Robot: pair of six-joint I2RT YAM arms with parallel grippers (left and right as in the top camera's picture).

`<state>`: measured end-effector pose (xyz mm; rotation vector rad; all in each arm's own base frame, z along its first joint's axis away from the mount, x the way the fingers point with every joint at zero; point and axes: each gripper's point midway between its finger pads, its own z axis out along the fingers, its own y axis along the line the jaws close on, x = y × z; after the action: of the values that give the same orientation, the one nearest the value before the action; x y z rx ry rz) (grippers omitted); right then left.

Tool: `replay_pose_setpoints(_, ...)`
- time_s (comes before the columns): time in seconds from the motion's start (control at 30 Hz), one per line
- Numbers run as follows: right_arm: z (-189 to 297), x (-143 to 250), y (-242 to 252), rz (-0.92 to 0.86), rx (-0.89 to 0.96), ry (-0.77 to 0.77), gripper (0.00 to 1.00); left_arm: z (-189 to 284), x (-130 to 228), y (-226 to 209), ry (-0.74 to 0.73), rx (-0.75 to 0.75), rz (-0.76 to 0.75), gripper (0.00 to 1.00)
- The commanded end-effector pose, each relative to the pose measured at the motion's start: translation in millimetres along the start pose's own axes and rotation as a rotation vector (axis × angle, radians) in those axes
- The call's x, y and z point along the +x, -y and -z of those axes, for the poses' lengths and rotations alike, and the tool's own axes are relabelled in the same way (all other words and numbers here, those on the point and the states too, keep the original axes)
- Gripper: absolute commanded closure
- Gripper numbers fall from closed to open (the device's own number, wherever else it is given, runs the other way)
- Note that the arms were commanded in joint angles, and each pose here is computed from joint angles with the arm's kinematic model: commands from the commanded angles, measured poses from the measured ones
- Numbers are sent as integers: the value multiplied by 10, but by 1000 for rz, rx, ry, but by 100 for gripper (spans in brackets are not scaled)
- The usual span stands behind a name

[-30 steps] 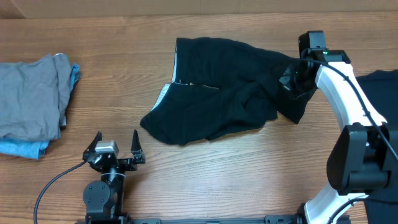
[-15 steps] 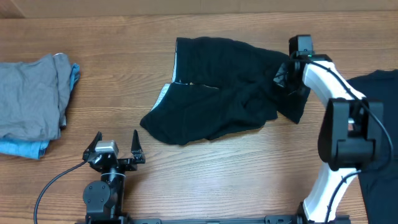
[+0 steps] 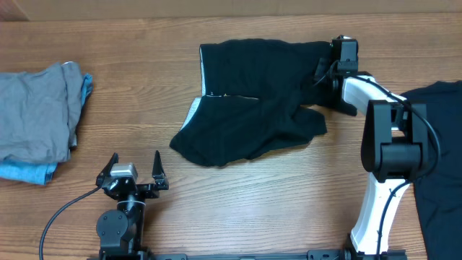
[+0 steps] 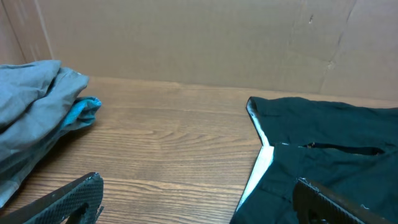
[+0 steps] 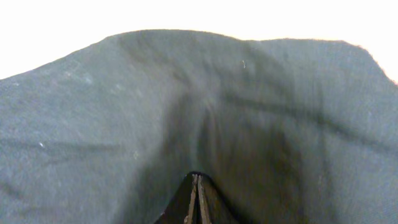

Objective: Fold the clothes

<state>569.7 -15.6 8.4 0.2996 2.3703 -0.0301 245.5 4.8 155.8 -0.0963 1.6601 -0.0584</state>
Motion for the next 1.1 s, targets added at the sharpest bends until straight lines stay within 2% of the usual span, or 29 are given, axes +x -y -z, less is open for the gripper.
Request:
replay_pose_setpoints(0.0, -38, -255, 51, 181, 31, 97, 96, 0, 1, -1, 6, 2, -22, 0)
replay_pose_setpoints(0.07, 51, -519, 23, 187, 40, 151, 95, 0, 0, -1, 6, 2, -22, 0)
replay_pose_setpoints(0.1, 133, -644, -7, 185, 36, 174, 89, 0, 0, -1, 6, 2, -22, 0)
replay_pose_setpoints(0.23, 785, -1220, -238, 186, 0, 290, 62, 0, 1, -1, 6, 2, -22, 0)
replay_pose_setpoints(0.27, 1078, -1373, -341, 190, -18, 324, 44, 0, 0, -1, 6, 2, -22, 0)
replay_pose_setpoints(0.3, 1293, -1450, -415, 180, -33, 341, 39, 0, 1, -1, 6, 2, -22, 0)
replay_pose_setpoints(0.4, 1933, -1410, -685, 203, -87, 311, 27, 0, 0, -1, 7, 2, -22, 0)
replay_pose_setpoints(0.5, 2289, -1072, -791, 46, -125, 173, 9, 0, 1, -1, 6, 2, -22, 0)
replay_pose_setpoints(0.57, 2302, -798, -711, -72, -101, 54, 6, 0, 0, -1, 6, 2, -22, 0)
replay_pose_setpoints(0.6, 2294, -633, -697, -85, -106, -18, 5, 1, -49, -1, 27, 1, -22, 0)
replay_pose_setpoints(0.73, 2320, -334, -708, -70, -130, -149, 0, 10, -211, 15, 92, 8, -10, 0)
replay_pose_setpoints(0.87, 2343, -164, -642, -59, -102, -218, 0, 98, -447, 388, 155, 220, -3, 0)
replay_pose_setpoints(1.0, 2348, -137, -631, -57, -97, -229, 0, 204, -1018, 431, 155, 214, 12, 0)
replay_pose_setpoints(1.07, 2348, -137, -631, -57, -97, -229, 0, 54, -1372, 482, 53, 214, 22, 0)
